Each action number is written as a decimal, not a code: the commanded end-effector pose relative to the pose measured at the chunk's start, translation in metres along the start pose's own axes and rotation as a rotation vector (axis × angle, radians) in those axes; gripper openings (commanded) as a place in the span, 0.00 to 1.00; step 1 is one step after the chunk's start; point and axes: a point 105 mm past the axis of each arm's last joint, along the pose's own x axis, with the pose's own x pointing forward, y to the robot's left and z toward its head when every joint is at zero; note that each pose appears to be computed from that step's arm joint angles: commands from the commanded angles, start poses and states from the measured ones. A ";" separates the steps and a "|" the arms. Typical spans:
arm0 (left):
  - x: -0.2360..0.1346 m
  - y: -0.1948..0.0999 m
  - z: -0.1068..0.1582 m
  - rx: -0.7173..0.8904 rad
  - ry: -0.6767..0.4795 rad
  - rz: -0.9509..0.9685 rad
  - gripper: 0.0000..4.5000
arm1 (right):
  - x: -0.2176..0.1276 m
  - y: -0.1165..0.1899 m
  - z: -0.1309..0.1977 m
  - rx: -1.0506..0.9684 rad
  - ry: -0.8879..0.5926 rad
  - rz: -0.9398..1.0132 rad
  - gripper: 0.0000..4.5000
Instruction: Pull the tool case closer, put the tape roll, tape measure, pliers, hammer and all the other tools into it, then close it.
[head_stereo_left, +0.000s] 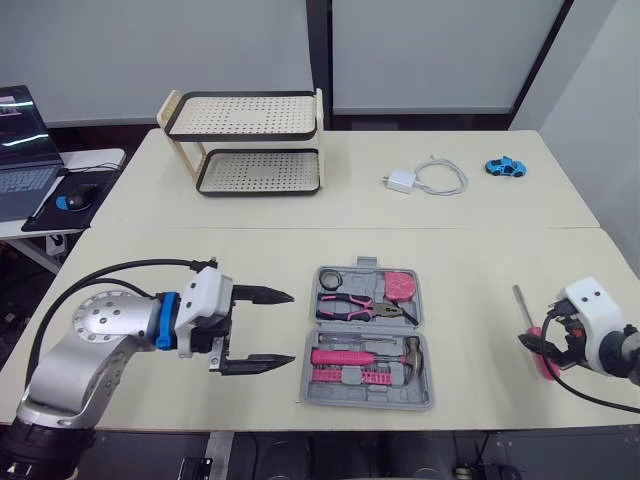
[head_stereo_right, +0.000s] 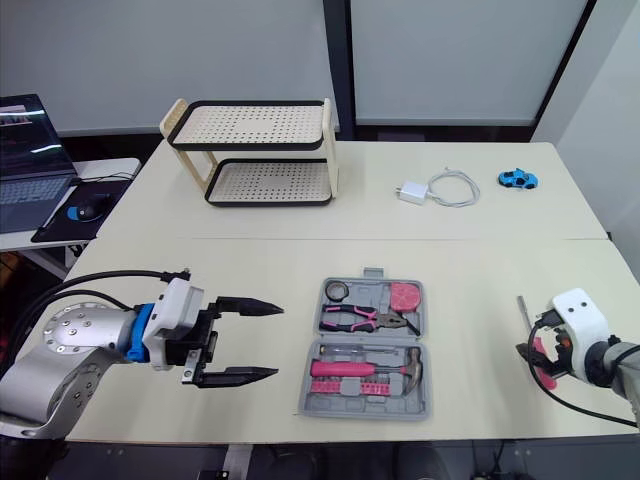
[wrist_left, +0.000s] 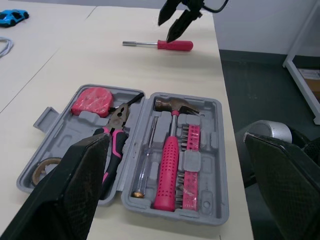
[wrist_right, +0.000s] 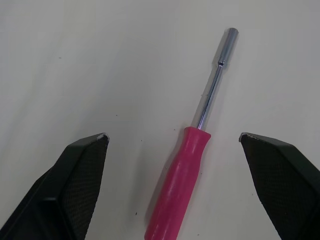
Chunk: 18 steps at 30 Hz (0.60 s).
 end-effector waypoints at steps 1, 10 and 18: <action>0.009 -0.002 0.012 0.024 -0.033 -0.032 0.99 | 0.005 -0.007 0.005 0.033 -0.024 -0.059 1.00; 0.017 -0.002 0.018 0.030 -0.044 -0.059 0.99 | 0.018 -0.013 -0.004 0.086 -0.007 -0.087 1.00; 0.019 -0.001 0.018 0.033 -0.042 -0.061 0.99 | 0.029 -0.010 -0.009 0.121 -0.011 -0.067 1.00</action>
